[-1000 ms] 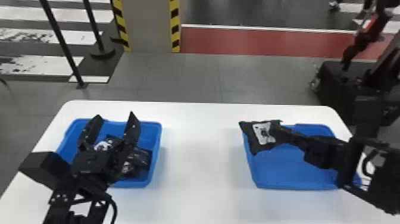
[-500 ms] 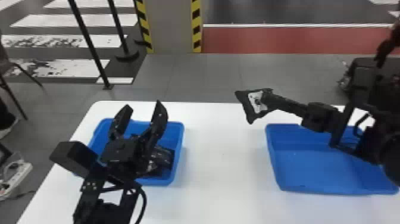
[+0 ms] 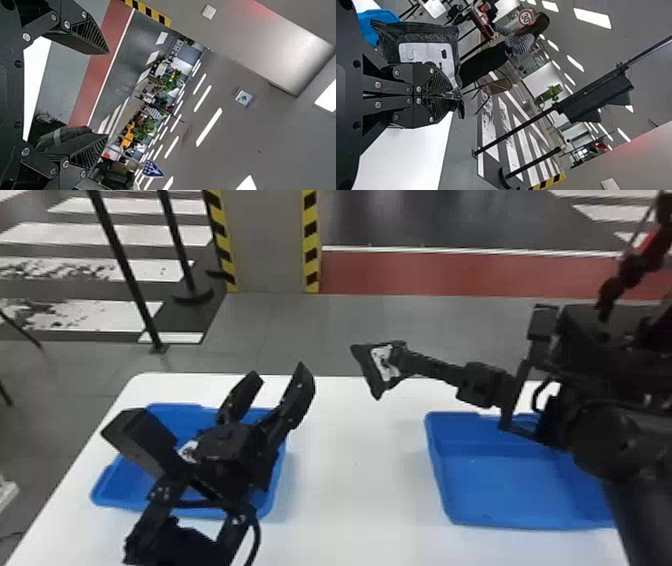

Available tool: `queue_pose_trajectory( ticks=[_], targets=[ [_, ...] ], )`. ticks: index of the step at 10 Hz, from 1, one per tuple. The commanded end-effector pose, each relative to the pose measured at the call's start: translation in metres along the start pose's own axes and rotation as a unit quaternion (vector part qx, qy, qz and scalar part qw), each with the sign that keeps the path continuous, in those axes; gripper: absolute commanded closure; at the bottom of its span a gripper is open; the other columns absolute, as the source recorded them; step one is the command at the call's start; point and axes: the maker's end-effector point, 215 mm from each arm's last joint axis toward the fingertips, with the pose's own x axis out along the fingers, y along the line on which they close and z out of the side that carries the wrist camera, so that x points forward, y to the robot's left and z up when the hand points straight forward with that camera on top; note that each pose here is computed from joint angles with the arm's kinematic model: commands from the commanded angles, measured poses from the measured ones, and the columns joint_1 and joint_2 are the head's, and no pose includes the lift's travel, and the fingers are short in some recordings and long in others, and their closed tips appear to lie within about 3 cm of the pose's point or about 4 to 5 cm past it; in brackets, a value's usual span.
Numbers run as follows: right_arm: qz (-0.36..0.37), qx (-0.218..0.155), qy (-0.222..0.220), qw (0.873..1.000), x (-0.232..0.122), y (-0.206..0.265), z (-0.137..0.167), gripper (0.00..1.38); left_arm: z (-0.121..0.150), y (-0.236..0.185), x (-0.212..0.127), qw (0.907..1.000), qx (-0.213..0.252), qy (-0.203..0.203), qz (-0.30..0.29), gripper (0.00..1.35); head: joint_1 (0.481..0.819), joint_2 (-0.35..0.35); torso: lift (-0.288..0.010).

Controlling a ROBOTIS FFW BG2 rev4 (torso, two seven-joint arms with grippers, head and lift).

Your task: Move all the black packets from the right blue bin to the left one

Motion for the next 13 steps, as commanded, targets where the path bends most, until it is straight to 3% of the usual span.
queue_pose_trajectory(
  ticks=[1, 7, 11, 12, 13],
  targets=[
    [0.012, 0.006, 0.003, 1.000, 0.011, 0.007, -0.003, 1.16, 0.001, -0.004, 0.003, 1.0000, 0.000, 0.002, -0.005, 0.31, 0.653, 0.022, -0.110],
    [0.081, 0.006, 0.021, 0.996, 0.061, 0.059, -0.012, 1.16, -0.019, -0.046, 0.015, 0.9980, -0.012, 0.033, -0.052, 0.31, 0.645, 0.052, -0.110],
    [0.125, 0.021, 0.040, 0.991, 0.082, 0.095, -0.034, 1.16, -0.016, -0.028, 0.013, 0.9989, 0.015, 0.029, -0.032, 0.32, 0.649, 0.091, -0.110],
    [0.125, 0.023, 0.041, 0.991, 0.082, 0.094, -0.036, 1.16, -0.015, -0.021, 0.013, 0.9989, 0.028, 0.027, -0.025, 0.45, 0.653, 0.109, -0.110],
    [0.125, 0.022, 0.040, 0.991, 0.081, 0.093, -0.035, 1.16, -0.011, -0.017, 0.011, 0.9984, 0.048, 0.023, -0.018, 1.07, 0.656, 0.122, -0.110]
  ],
)
